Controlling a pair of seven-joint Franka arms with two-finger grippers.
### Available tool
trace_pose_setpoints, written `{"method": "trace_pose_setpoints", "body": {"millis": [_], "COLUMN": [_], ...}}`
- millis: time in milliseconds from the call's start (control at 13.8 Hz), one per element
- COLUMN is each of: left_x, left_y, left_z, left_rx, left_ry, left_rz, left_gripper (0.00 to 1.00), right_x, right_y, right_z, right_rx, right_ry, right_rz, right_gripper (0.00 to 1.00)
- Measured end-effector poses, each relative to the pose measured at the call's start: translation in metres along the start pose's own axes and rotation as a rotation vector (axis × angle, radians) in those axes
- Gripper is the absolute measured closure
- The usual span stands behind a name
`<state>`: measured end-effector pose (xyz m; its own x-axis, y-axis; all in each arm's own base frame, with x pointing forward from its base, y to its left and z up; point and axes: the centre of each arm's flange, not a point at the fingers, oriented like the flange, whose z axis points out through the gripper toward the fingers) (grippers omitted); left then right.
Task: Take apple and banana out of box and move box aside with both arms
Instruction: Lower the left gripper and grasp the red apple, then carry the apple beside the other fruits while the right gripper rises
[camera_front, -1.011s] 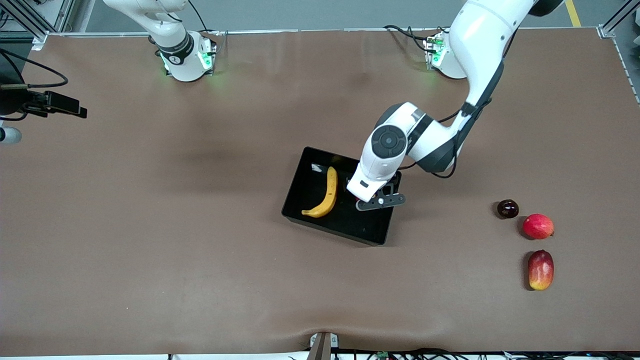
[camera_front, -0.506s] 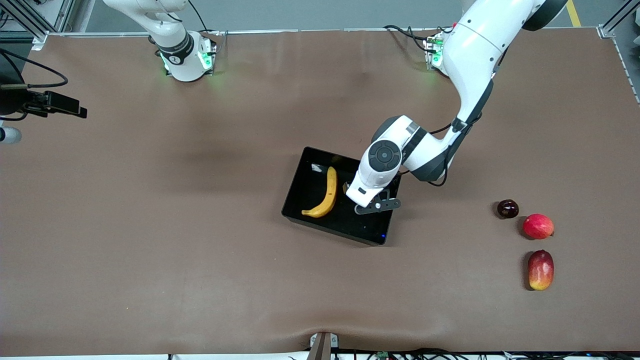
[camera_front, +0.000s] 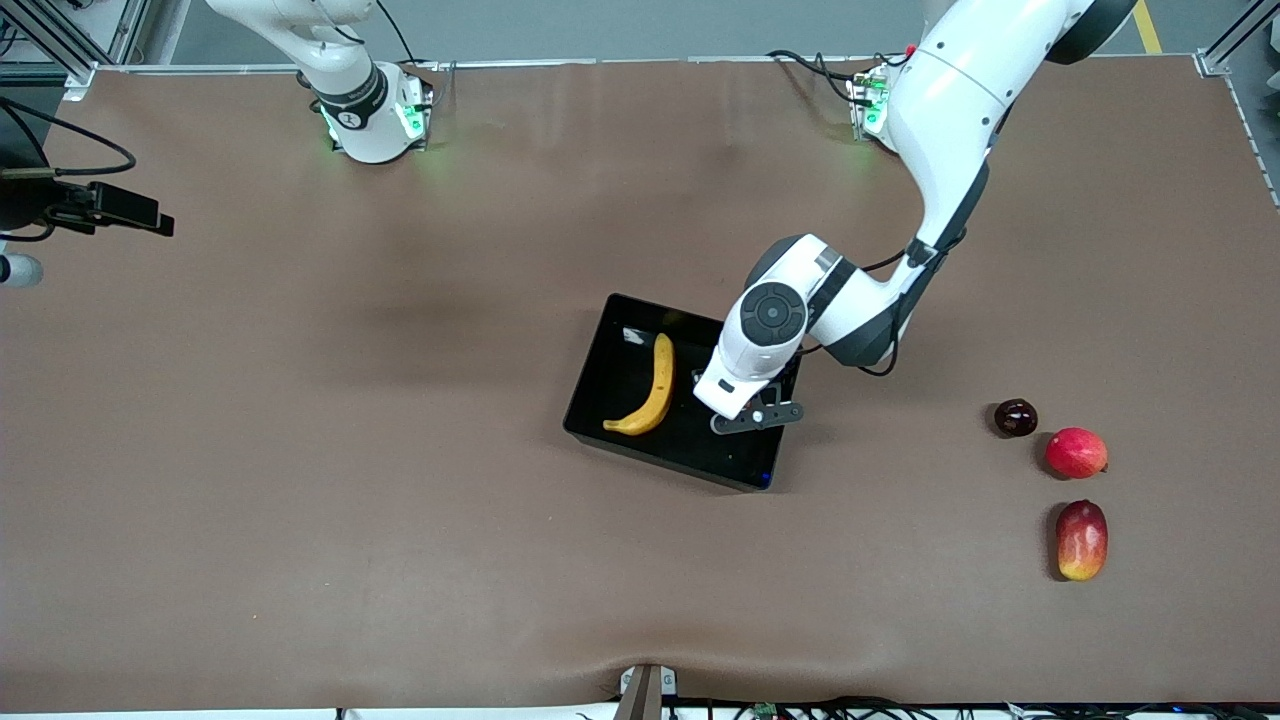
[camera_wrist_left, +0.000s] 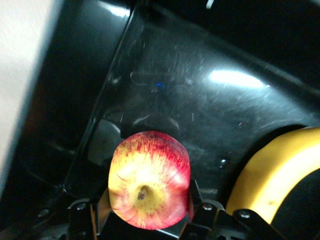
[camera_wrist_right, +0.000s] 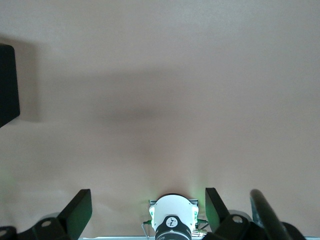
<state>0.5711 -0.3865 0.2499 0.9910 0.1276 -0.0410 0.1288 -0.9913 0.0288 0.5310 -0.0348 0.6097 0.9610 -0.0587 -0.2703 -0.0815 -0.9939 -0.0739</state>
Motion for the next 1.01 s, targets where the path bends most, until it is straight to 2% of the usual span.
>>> {"method": "trace_pose_setpoints", "body": {"millis": [289, 506, 722, 1011], "left_x": [0.025, 0.049, 0.099, 0.141], "left_y": [-0.009, -0.056, -0.152, -0.259], "left_z": [-0.100, -0.154, -0.168, -0.142], "left_rx": [-0.056, -0.032, 0.013, 0.041], "left_ry": [0.133, 0.185, 0.186, 0.144], "left_rz": [0.031, 0.110, 0.204, 0.245], "left_gripper": [0.37, 0.37, 0.37, 0.37], "right_x": [0.000, 0.001, 0.002, 0.009], "right_y": [-0.001, -0.001, -0.002, -0.004], "right_z": [-0.001, 0.000, 0.001, 0.008], "right_rx": [0.003, 0.009, 0.013, 0.017], "right_ry": [0.003, 0.001, -0.001, -0.017], "right_rz": [-0.001, -0.002, -0.004, -0.008], "right_gripper": [0.00, 0.00, 0.00, 0.00]}}
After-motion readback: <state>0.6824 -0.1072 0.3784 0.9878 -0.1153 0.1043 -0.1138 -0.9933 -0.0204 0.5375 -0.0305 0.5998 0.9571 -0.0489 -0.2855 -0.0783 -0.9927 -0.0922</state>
